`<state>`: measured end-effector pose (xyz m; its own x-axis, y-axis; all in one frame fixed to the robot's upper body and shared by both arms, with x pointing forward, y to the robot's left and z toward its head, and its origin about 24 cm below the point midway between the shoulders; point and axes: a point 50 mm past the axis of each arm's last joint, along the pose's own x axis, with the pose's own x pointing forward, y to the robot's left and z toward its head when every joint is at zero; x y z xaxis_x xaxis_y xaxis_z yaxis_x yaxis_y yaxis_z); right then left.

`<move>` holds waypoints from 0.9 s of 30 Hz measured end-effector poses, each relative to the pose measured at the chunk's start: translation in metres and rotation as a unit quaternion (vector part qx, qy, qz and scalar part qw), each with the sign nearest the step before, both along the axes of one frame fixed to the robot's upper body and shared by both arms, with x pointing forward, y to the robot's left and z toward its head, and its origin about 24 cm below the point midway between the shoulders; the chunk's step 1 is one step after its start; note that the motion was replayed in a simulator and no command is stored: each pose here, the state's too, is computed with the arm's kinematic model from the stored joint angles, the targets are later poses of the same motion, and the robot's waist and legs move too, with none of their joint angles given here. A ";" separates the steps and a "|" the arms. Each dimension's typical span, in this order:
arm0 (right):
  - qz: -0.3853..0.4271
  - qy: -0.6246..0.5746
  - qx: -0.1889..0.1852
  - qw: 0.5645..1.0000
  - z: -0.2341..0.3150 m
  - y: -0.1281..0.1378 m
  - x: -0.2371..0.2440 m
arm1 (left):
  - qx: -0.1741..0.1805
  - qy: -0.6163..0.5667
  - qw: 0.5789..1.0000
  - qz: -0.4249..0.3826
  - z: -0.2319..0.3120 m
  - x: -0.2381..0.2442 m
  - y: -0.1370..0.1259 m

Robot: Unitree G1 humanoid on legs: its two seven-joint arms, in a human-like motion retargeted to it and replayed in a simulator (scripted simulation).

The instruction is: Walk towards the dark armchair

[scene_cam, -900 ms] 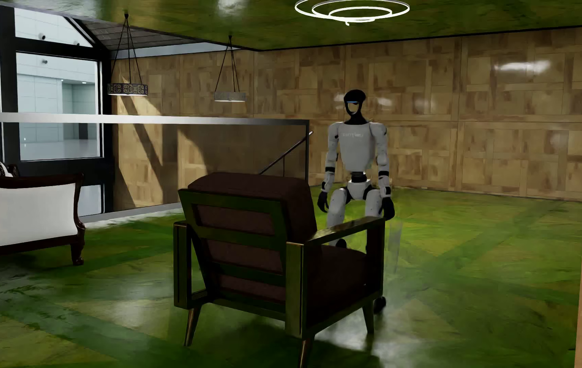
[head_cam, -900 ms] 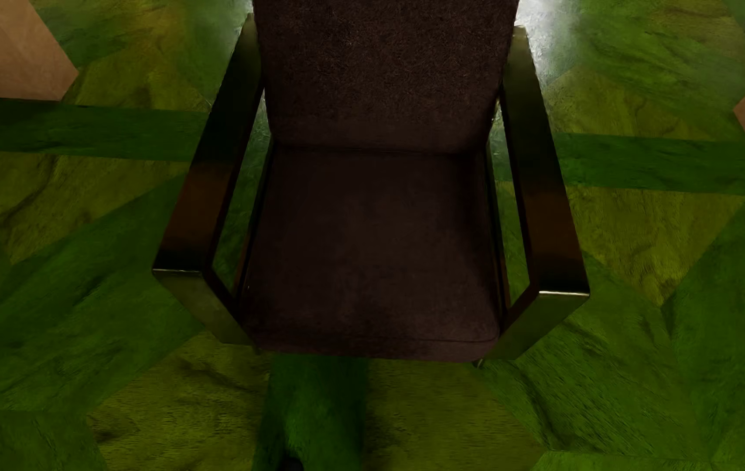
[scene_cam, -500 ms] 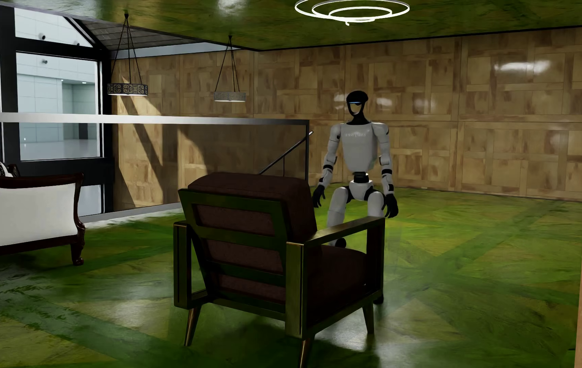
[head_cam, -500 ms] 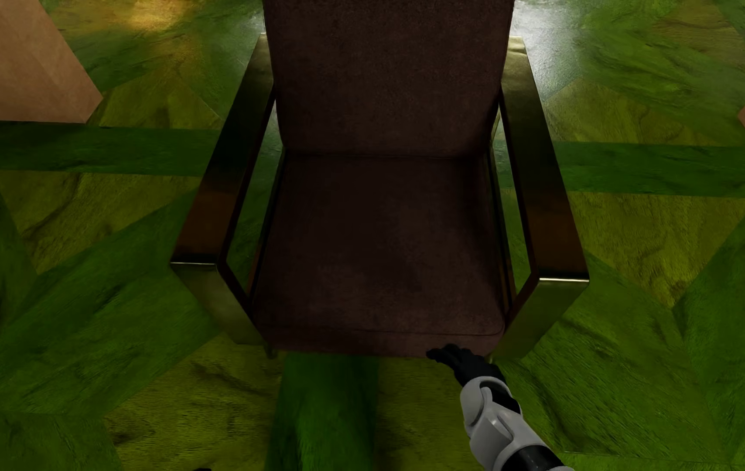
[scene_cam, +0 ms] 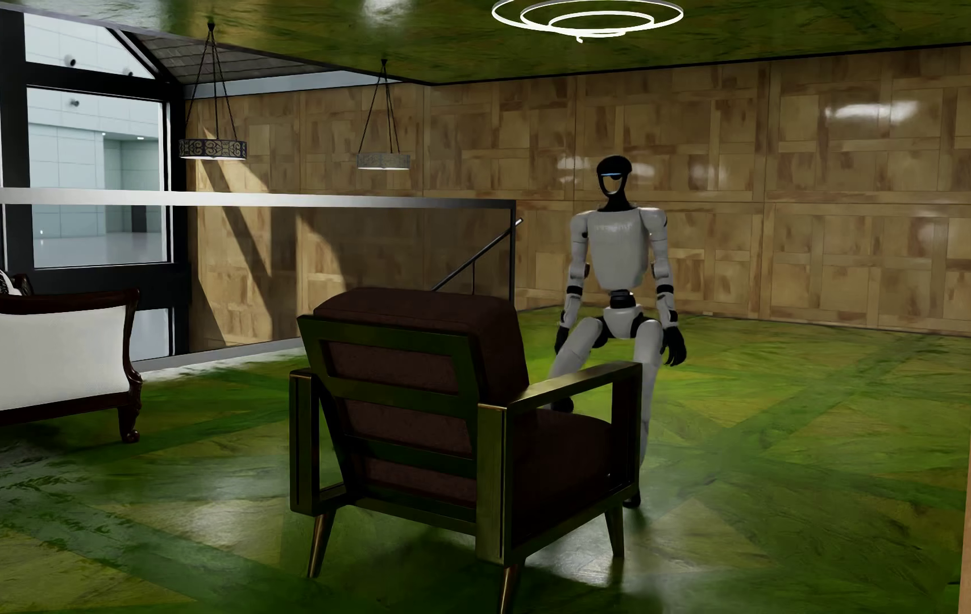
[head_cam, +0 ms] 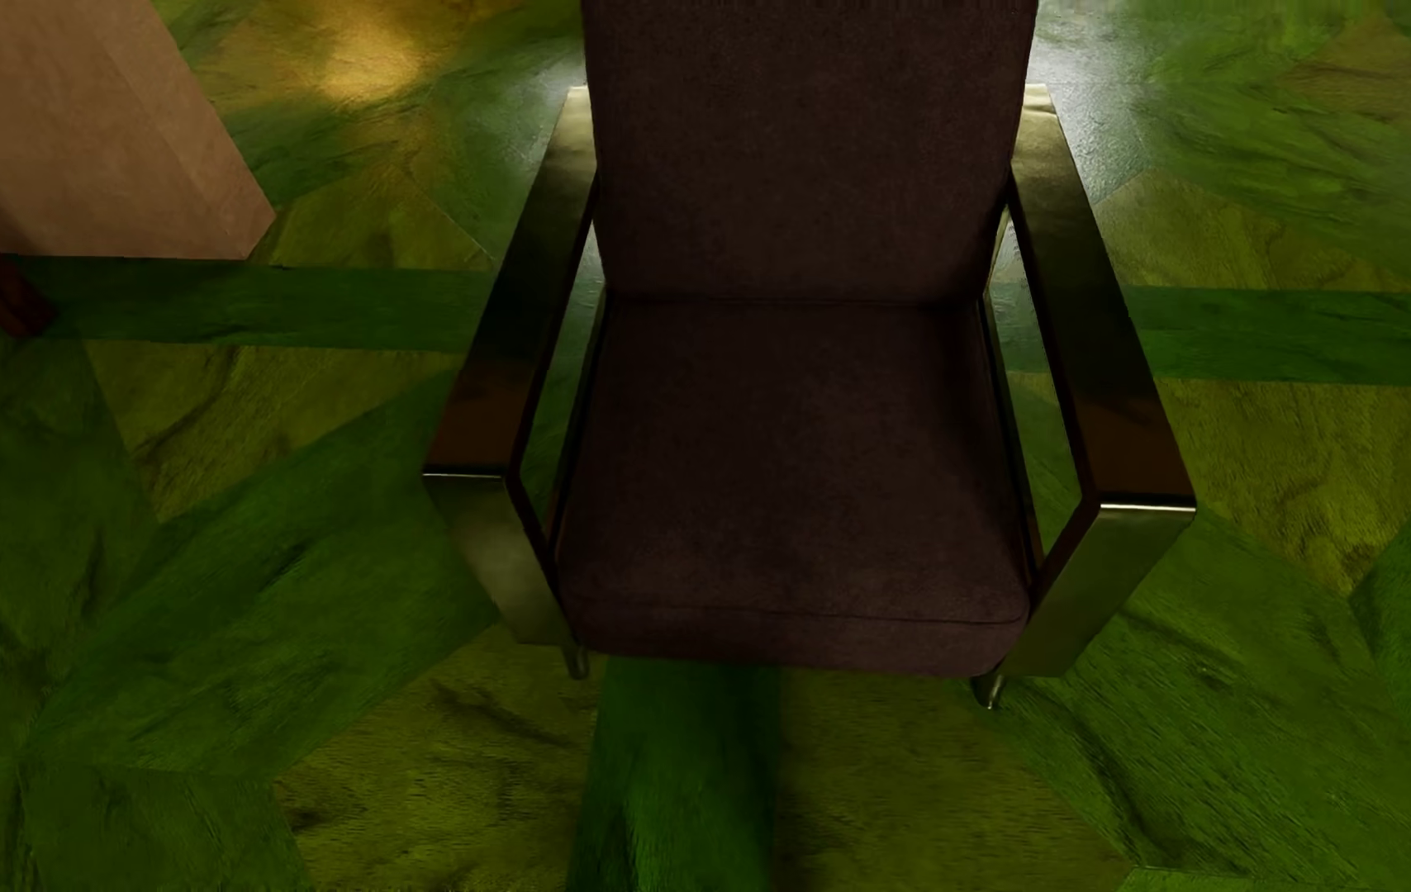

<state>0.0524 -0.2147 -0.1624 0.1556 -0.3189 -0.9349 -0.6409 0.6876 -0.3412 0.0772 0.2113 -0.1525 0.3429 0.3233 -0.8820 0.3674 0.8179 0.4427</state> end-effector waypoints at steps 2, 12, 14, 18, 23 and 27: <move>-0.010 0.045 0.025 0.999 -0.003 0.002 -0.028 | -0.007 0.041 0.999 -0.003 -0.005 -0.018 0.001; 0.125 -0.016 0.036 0.991 0.005 0.026 0.024 | -0.030 0.028 0.998 0.053 -0.008 -0.004 -0.010; 0.199 -0.052 0.020 0.978 0.014 0.027 0.058 | -0.031 -0.012 0.999 0.042 -0.002 0.019 -0.015; 0.218 -0.172 -0.003 0.961 0.044 0.026 0.122 | -0.035 -0.084 0.996 0.026 0.009 0.043 -0.021; 0.201 -0.258 0.010 0.945 0.064 0.039 0.155 | -0.022 -0.068 0.996 0.044 0.008 0.037 -0.012; 0.193 -0.208 0.029 0.958 0.048 0.046 0.138 | -0.013 -0.016 0.998 0.053 0.001 0.015 -0.003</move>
<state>0.1901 -0.1691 -0.1139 0.6150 -0.1116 -0.7806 -0.6682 0.4519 -0.5910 0.0921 0.2081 -0.1520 0.3361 0.3368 -0.8796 0.2633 0.8631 0.4311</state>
